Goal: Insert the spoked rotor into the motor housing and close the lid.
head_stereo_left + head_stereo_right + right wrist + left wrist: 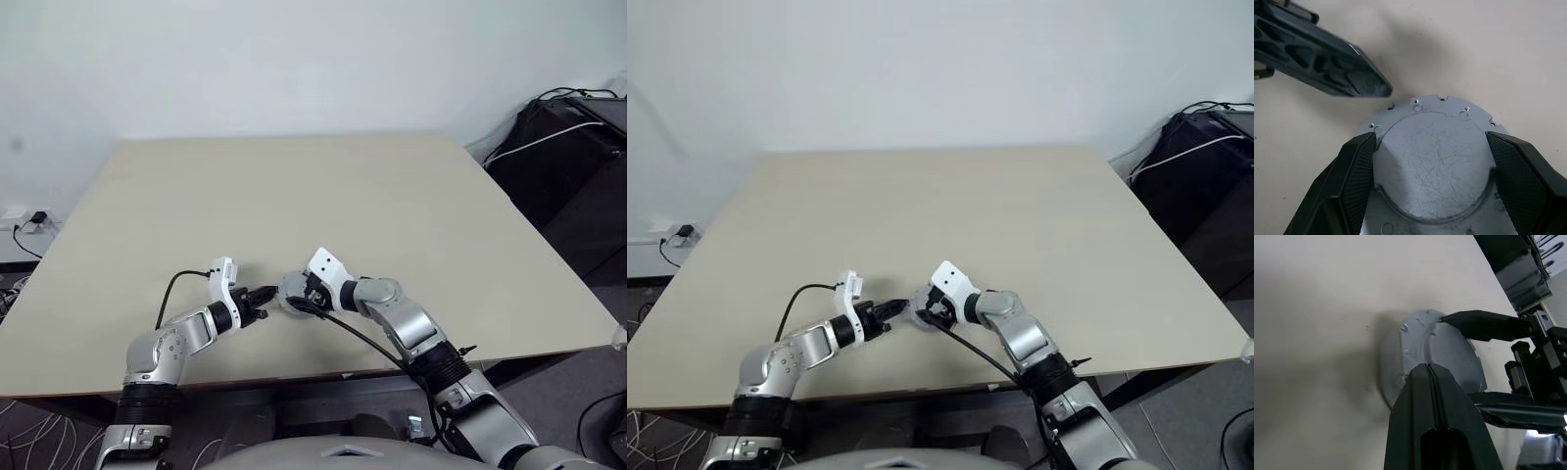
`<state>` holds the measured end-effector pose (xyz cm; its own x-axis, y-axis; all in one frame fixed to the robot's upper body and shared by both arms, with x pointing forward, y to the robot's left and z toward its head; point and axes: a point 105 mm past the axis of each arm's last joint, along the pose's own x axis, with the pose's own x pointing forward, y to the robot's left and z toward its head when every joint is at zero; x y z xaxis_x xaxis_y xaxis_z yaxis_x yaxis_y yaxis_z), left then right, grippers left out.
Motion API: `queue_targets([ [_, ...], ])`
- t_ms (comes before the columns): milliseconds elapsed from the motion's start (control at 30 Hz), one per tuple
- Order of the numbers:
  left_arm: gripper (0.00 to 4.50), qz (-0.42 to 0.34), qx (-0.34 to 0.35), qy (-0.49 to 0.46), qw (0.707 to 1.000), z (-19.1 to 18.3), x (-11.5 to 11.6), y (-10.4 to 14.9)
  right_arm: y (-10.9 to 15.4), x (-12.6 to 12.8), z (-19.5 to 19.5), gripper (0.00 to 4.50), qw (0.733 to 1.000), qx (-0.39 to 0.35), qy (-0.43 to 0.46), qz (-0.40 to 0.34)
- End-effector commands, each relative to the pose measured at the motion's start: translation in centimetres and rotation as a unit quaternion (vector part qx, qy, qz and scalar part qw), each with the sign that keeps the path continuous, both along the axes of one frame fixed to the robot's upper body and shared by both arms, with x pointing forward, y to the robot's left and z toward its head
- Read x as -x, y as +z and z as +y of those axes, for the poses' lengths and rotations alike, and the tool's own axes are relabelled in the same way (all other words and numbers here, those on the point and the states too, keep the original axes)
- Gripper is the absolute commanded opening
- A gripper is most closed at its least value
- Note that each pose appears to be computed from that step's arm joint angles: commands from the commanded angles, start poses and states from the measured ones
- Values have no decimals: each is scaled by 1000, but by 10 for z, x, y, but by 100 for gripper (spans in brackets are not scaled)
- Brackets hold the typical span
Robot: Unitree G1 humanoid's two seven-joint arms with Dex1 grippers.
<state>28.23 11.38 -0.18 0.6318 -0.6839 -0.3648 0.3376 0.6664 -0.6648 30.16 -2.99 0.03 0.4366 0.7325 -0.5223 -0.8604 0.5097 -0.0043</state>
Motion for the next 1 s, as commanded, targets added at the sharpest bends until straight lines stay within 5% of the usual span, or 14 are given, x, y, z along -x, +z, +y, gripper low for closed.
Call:
queue_targets([
  [33, 0, -16, -1, -11, 1000, -8, -10, 9, -30, 9, -20, 326, 997, 54, -22, 49],
  [700, 0, 33, -45, -29, 998, -30, -12, -12, -23, 12, -17, 326, 998, 36, -19, 45],
  [833, 0, 35, -45, -32, 998, -30, -10, -13, -15, 13, -13, 448, 999, 5, -20, 50],
  [1000, 0, 35, -45, -33, 998, -31, -10, -13, -1, 13, -13, 448, 999, -13, -13, 33],
])
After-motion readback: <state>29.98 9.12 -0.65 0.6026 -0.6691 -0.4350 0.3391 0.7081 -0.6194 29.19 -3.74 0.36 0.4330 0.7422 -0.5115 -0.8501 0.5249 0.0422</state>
